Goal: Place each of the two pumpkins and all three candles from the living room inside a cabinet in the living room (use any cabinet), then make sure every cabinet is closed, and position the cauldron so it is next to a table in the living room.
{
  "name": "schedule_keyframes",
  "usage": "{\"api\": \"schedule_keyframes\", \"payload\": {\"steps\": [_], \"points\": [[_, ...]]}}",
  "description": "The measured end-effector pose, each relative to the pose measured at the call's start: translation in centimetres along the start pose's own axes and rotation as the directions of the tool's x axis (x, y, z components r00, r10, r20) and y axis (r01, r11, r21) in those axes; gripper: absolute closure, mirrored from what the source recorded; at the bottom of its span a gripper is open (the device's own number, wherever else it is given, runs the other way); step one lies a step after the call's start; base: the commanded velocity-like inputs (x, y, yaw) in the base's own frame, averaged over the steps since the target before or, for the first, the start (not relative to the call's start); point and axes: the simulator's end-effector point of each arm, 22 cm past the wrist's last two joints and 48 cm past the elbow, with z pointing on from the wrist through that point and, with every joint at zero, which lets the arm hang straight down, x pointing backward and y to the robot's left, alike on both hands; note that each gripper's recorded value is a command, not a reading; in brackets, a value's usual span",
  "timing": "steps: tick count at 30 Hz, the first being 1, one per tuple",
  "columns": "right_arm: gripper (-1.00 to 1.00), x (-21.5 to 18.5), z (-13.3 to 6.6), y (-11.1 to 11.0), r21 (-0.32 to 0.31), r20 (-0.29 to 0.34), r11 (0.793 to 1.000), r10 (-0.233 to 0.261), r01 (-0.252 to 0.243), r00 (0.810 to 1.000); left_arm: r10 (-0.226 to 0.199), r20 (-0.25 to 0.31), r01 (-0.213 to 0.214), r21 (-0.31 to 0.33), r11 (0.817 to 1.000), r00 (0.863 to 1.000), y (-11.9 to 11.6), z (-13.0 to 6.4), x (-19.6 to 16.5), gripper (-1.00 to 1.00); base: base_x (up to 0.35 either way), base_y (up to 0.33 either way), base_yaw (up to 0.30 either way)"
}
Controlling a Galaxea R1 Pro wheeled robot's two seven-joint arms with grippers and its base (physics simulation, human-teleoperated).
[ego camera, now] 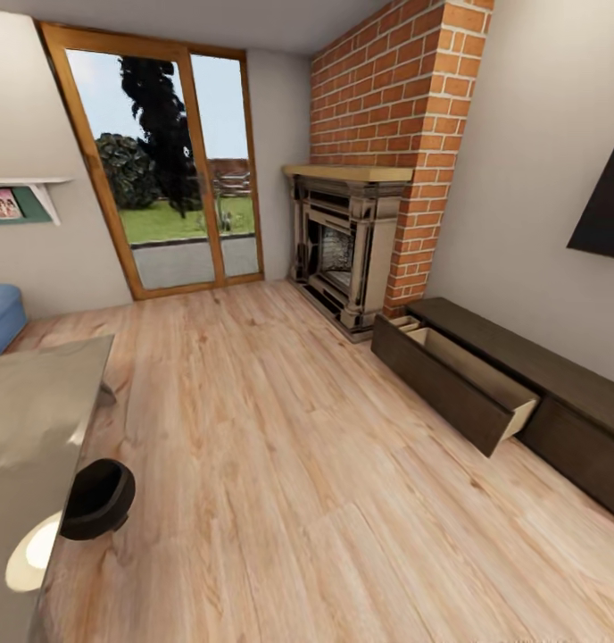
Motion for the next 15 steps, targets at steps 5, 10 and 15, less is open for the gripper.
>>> {"api": "schedule_keyframes", "payload": {"steps": [5,10,15], "points": [[1.00,0.08,0.01,-0.01,0.001,-0.004,1.000,-0.001,0.001,1.000,0.000,0.000,0.000,0.001,1.000,1.000,-0.04,0.00,0.01,-1.00,0.053,0.000,-0.272],[1.00,0.10,-0.02,-0.02,0.001,-0.004,1.000,0.000,0.000,1.000,-0.002,0.001,0.002,0.000,1.000,1.000,0.01,-0.02,-0.02,-1.00,0.258,0.000,-0.272],[1.00,0.11,-0.02,0.00,0.000,-0.005,1.000,0.000,0.000,1.000,-0.004,0.000,0.004,-0.002,1.000,1.000,0.06,-0.03,0.04,-1.00,0.326,0.000,-0.272]]}}
